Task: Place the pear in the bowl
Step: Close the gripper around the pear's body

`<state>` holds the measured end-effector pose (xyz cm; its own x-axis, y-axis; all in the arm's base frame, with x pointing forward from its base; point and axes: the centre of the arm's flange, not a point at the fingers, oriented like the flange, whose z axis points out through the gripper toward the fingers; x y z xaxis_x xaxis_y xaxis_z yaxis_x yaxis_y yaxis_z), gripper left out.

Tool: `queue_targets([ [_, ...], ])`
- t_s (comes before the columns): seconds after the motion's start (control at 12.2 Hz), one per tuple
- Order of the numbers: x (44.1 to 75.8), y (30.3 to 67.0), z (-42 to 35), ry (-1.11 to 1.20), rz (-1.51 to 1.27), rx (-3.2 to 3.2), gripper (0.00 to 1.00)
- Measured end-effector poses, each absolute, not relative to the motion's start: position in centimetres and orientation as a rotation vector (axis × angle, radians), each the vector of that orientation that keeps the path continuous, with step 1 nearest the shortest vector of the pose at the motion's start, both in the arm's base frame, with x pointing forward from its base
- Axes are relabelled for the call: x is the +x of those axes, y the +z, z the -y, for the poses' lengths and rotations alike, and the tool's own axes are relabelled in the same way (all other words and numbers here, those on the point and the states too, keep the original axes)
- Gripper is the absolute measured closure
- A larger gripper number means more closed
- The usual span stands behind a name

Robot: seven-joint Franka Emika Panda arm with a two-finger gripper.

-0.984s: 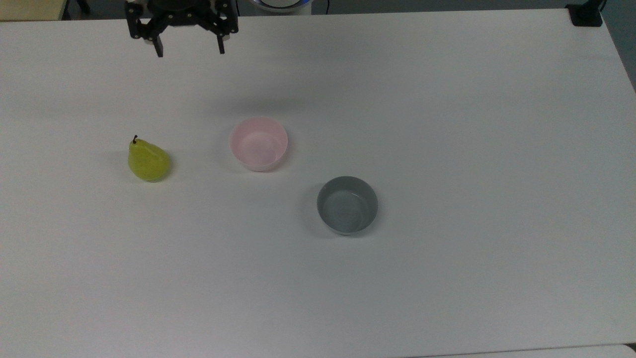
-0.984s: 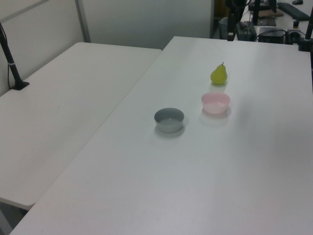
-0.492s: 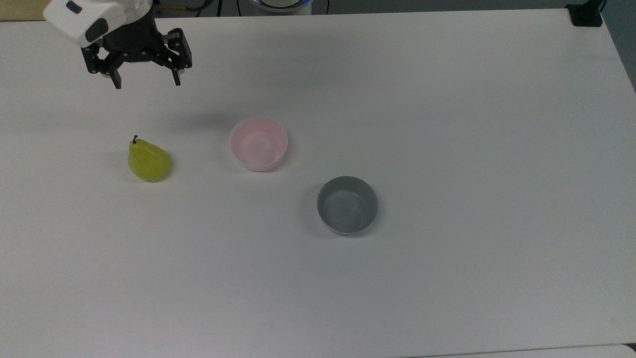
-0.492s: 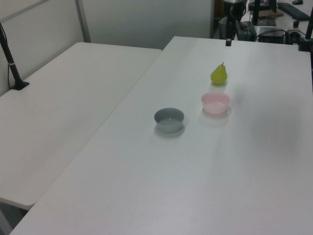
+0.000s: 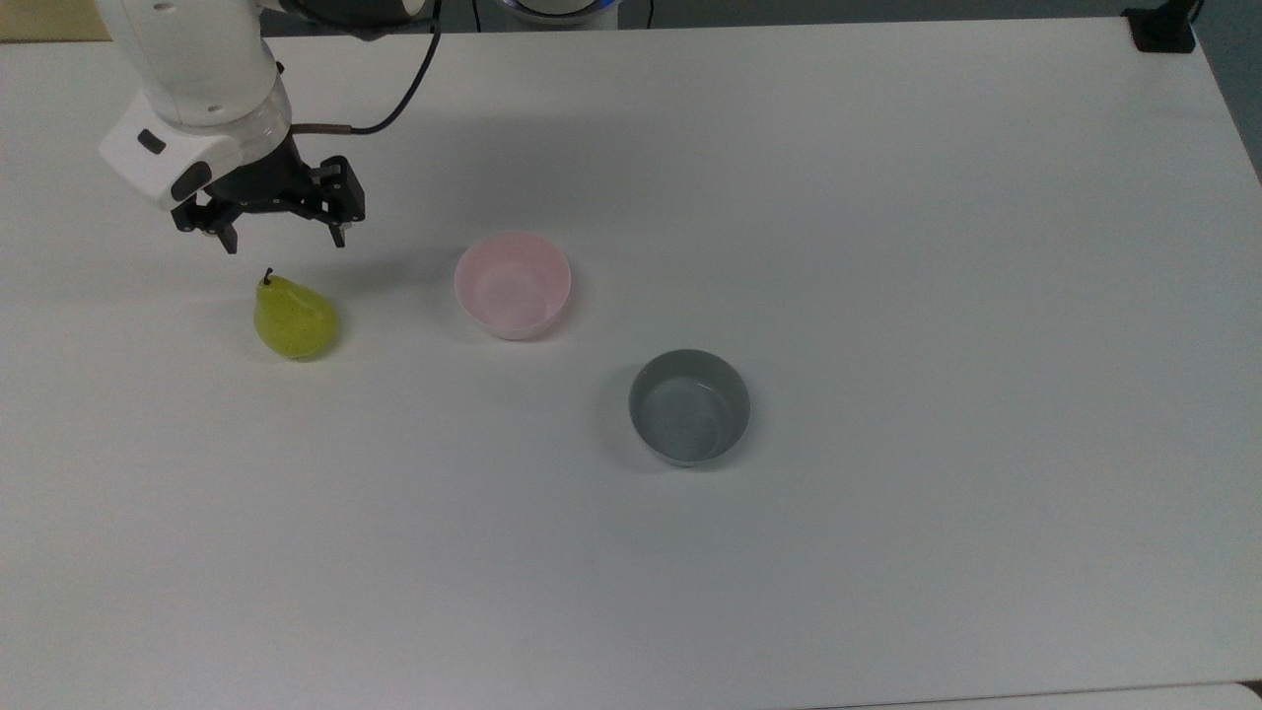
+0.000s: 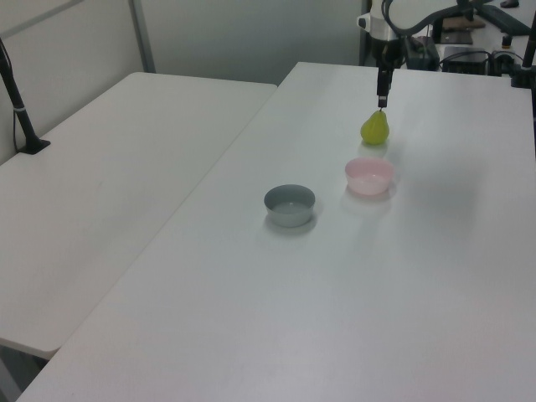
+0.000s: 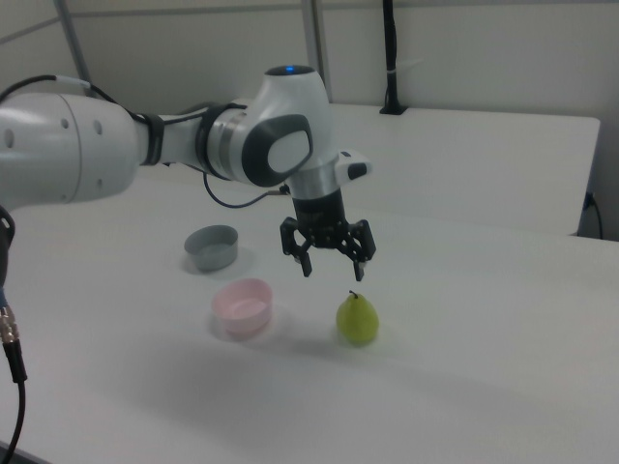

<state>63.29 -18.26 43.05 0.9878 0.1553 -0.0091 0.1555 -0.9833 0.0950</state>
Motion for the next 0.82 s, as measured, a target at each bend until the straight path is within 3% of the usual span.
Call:
queue_targets([
  [0.49, 64.6, 36.1, 20.6, -0.009, -0.236, 3.020, 0.00],
  [0.82, 64.9, 33.7, 20.6, -0.036, -0.241, 3.030, 0.00],
])
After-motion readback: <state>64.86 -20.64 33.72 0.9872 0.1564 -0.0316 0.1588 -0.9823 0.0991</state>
